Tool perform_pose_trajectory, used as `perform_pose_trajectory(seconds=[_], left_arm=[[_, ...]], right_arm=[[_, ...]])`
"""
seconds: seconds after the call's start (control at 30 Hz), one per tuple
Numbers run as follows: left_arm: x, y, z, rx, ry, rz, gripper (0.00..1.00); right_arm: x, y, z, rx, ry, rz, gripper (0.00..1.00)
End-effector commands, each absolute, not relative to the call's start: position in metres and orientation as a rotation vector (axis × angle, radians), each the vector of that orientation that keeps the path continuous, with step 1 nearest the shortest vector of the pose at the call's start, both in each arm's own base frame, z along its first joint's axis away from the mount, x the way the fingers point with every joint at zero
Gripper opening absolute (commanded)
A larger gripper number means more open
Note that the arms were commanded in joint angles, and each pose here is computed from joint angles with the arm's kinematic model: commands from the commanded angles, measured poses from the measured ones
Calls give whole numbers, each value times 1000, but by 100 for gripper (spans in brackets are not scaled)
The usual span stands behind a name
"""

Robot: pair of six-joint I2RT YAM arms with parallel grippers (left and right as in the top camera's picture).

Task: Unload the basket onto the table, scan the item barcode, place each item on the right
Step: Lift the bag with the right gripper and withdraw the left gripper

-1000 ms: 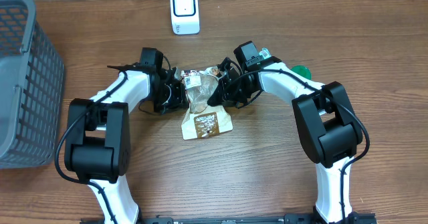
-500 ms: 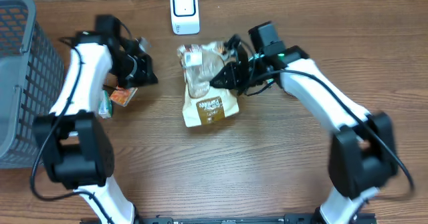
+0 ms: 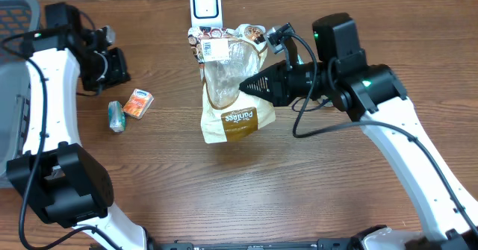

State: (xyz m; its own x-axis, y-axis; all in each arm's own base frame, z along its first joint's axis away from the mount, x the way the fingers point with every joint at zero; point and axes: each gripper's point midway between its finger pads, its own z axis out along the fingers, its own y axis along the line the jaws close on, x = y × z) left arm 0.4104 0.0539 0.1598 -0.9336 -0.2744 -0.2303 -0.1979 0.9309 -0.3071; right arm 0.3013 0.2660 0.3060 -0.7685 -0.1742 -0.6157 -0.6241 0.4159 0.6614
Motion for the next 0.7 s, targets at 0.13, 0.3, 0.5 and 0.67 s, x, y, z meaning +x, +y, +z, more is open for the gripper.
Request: perform_pose_trajectory(seconds=[0.13, 0.3, 0.5, 0.67], left_arm=[[412, 81, 166, -339, 2789, -303, 100], [415, 84, 167, -336, 2777, -285, 100], [415, 84, 167, -335, 2777, -286, 100], [415, 84, 167, -335, 2777, -285, 100]], right_arm=[[306, 262, 310, -606, 2246, 1235, 4], [333, 262, 306, -537, 2323, 1019, 4], [393, 247, 316, -503, 2343, 508, 4], [479, 239, 315, -453, 2138, -50, 4]])
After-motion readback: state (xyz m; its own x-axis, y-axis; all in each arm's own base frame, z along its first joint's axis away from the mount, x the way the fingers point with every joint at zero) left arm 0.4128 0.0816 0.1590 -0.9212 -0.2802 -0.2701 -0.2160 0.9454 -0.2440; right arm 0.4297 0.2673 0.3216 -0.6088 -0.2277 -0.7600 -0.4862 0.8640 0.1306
